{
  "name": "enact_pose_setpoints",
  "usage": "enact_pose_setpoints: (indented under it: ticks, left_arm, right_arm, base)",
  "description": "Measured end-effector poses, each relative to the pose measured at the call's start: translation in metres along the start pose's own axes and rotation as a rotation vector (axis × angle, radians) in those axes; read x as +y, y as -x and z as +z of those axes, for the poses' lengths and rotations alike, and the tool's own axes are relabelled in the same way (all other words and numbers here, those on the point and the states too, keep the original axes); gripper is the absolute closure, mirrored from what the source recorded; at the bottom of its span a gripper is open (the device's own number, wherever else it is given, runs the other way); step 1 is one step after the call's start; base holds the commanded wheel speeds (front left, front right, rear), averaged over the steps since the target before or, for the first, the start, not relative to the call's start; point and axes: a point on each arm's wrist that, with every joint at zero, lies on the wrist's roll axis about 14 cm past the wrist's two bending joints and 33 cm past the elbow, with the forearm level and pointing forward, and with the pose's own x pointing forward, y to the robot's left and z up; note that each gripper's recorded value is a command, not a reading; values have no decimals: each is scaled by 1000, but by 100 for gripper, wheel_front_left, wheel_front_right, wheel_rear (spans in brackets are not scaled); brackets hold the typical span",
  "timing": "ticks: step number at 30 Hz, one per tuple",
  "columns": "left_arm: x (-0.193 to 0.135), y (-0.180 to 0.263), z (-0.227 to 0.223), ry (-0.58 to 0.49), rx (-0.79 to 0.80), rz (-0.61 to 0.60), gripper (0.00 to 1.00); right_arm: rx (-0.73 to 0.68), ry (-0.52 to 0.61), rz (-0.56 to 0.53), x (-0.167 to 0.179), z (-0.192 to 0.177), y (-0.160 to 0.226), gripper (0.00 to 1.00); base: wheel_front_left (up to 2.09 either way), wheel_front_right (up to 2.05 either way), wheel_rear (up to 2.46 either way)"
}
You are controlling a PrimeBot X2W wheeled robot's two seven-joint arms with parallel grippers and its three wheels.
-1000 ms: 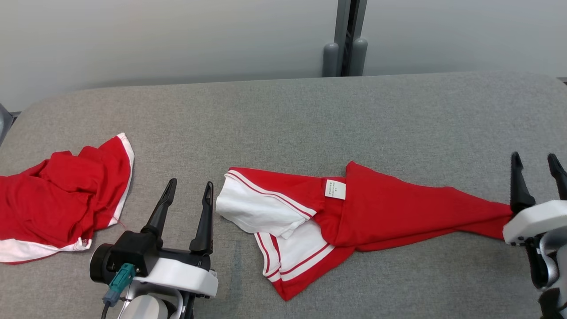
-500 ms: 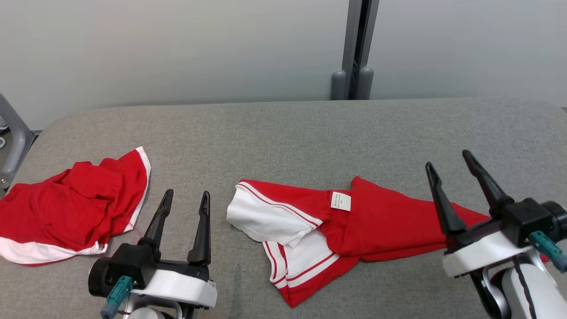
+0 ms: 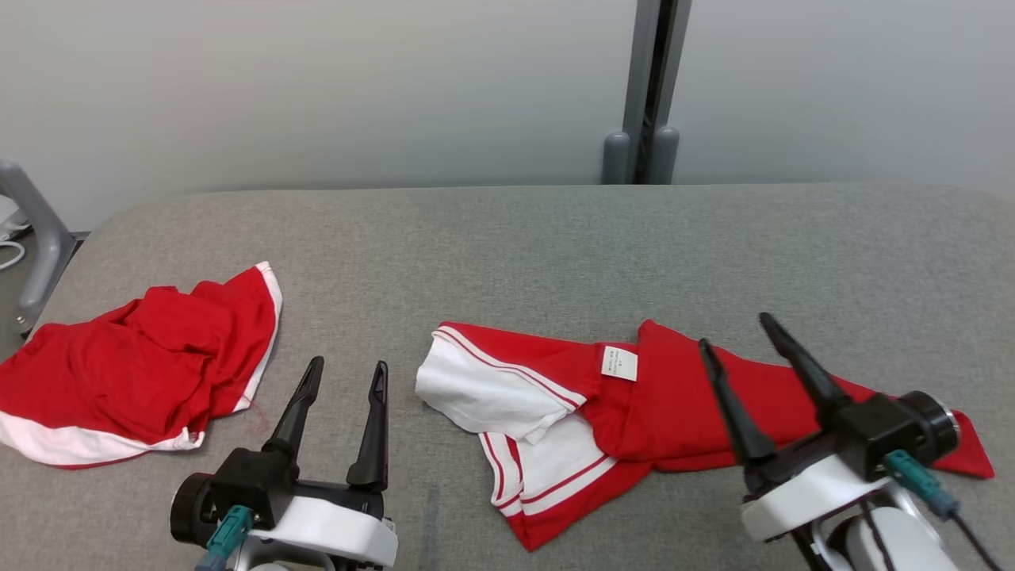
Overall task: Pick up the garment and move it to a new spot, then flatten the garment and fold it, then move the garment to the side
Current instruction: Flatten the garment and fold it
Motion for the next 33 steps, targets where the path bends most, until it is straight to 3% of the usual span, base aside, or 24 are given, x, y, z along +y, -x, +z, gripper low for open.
enact_pose_setpoints:
  ticks: [6,13,28,29,31,33]
  left_arm:
    - [8,8,-2,4,9,29,0]
    - [28,15,-8,-1,35,94,0]
    - [65,37,-16,2,74,234,0]
    - [67,38,-17,1,77,239,0]
    - [68,39,-18,1,80,245,0]
    - [70,40,-19,3,84,253,0]
  right_arm:
    - [78,26,232,63,-26,-12,0]
    - [201,80,425,106,-69,-28,0]
    - [423,126,612,140,-142,-51,0]
    - [445,121,613,141,-148,-49,43]
    - [463,118,617,141,-153,-48,100]
    - [478,116,623,142,-157,-49,100]
  base:
    - [0,0,0]
    - [0,0,0]
    - [0,0,0]
    - [0,0,0]
    - [0,0,0]
    - [0,0,0]
